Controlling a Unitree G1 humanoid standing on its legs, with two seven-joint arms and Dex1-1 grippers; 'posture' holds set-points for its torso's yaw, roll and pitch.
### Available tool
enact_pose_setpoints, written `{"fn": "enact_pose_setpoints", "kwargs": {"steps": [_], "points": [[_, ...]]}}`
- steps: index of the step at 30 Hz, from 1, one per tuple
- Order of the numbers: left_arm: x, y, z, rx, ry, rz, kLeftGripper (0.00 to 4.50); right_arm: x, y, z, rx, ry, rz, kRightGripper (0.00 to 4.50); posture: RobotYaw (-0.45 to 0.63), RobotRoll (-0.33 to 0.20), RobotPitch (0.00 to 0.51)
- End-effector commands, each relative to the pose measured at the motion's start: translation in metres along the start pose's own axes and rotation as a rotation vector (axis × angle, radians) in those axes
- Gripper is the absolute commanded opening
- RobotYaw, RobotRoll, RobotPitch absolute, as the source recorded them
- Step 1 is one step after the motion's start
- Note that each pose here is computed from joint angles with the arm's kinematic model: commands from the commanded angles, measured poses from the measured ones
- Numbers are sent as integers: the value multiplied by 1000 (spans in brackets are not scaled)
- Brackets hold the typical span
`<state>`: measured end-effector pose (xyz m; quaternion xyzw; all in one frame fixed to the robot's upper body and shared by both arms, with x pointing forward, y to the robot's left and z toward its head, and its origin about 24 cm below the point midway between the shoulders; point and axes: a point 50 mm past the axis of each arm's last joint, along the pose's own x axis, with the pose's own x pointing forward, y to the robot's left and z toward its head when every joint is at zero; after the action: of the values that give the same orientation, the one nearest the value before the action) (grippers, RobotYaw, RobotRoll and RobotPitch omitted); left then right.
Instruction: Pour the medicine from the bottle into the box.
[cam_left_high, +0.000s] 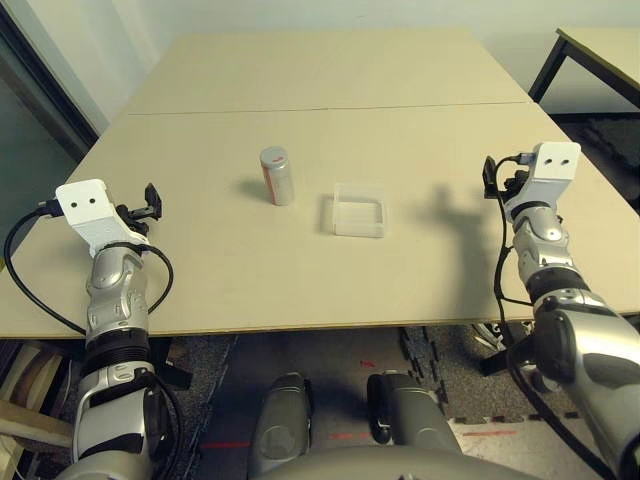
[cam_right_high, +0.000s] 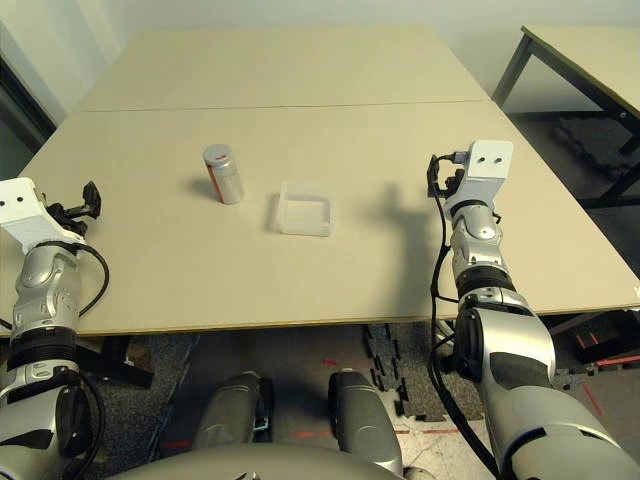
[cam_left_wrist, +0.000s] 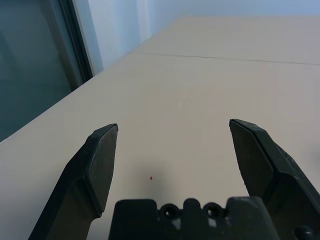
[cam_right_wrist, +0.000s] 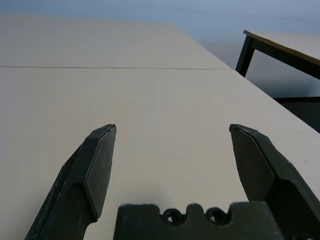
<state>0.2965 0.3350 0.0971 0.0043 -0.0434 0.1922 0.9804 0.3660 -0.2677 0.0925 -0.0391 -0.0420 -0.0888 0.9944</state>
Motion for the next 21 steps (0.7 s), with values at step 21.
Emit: {"fn": "enact_pose_setpoints", "kwargs": {"steps": [21], "points": [[-3,22,34,55,3,-394,4477,10,15,44,-27,-53,582,4500,15,0,70]]}}
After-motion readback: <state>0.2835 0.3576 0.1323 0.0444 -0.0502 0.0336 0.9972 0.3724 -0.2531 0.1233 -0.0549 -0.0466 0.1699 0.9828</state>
